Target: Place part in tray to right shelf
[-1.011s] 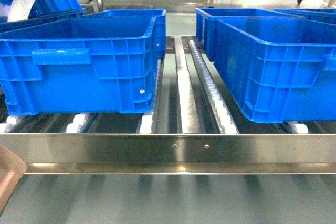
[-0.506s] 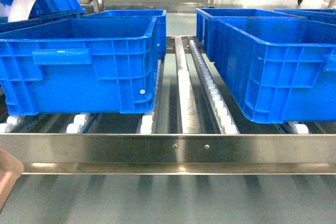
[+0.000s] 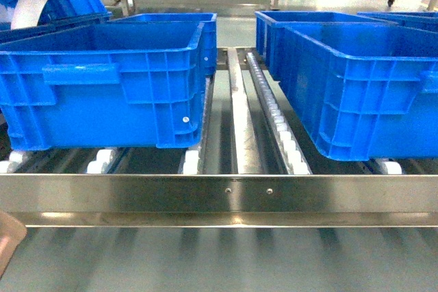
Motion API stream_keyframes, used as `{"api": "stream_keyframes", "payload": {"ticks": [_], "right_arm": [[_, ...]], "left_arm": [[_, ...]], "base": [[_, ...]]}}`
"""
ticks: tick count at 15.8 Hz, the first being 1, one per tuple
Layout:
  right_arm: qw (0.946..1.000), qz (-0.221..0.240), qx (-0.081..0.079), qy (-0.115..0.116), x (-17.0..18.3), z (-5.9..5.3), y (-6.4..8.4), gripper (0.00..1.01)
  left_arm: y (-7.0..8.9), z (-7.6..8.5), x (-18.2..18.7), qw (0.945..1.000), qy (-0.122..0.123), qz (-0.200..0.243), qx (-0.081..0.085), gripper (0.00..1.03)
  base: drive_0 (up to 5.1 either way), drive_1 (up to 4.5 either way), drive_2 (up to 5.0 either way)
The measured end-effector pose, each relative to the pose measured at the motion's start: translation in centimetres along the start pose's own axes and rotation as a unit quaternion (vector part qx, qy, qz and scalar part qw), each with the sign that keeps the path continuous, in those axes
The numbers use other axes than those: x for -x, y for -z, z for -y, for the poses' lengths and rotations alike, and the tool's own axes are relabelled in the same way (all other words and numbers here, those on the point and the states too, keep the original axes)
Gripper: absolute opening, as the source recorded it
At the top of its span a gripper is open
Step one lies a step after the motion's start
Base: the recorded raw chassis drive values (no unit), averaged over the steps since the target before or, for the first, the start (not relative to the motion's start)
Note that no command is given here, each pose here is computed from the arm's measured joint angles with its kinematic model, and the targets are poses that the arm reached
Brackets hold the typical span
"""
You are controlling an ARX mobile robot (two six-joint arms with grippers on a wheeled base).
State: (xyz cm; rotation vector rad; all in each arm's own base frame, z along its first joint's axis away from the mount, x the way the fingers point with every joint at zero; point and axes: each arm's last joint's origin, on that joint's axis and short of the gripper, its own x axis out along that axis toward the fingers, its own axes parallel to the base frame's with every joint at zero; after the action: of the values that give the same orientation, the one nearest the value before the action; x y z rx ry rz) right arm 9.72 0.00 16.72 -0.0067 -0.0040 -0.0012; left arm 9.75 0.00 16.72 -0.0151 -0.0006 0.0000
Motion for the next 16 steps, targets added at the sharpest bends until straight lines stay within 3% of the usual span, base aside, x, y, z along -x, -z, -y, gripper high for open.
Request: {"api": "stream_keyframes", "payload": {"ticks": [2, 9, 11, 12, 16], "right_arm": [[1.0000, 0.000, 0.000, 0.000, 0.00, 0.00, 0.00, 0.02], [1.0000, 0.000, 0.000, 0.000, 0.00, 0.00, 0.00, 0.78], [1.0000, 0.000, 0.000, 0.000, 0.00, 0.00, 0.00, 0.94], [1.0000, 0.000, 0.000, 0.000, 0.00, 0.00, 0.00, 1.00], [1.0000, 0.000, 0.000, 0.000, 0.00, 0.00, 0.00, 0.98]], "left_arm": [[0.09, 0.00, 0.00, 1.0000, 0.000, -0.004, 0.000, 0.14], [0.08, 0.00, 0.00, 1.0000, 0.000, -0.004, 0.000, 0.14], [0.08, 0.00, 0.00, 1.0000, 0.000, -0.004, 0.000, 0.14], [0.08, 0.00, 0.00, 1.0000, 0.000, -0.004, 0.000, 0.14], [0.08, 0.00, 0.00, 1.0000, 0.000, -0.004, 0.000, 0.14]], "base": [[0.0, 0.00, 0.0], [0.0, 0.00, 0.0], [0.0, 0.00, 0.0], [0.0, 0.00, 0.0], [0.0, 0.00, 0.0]]}}
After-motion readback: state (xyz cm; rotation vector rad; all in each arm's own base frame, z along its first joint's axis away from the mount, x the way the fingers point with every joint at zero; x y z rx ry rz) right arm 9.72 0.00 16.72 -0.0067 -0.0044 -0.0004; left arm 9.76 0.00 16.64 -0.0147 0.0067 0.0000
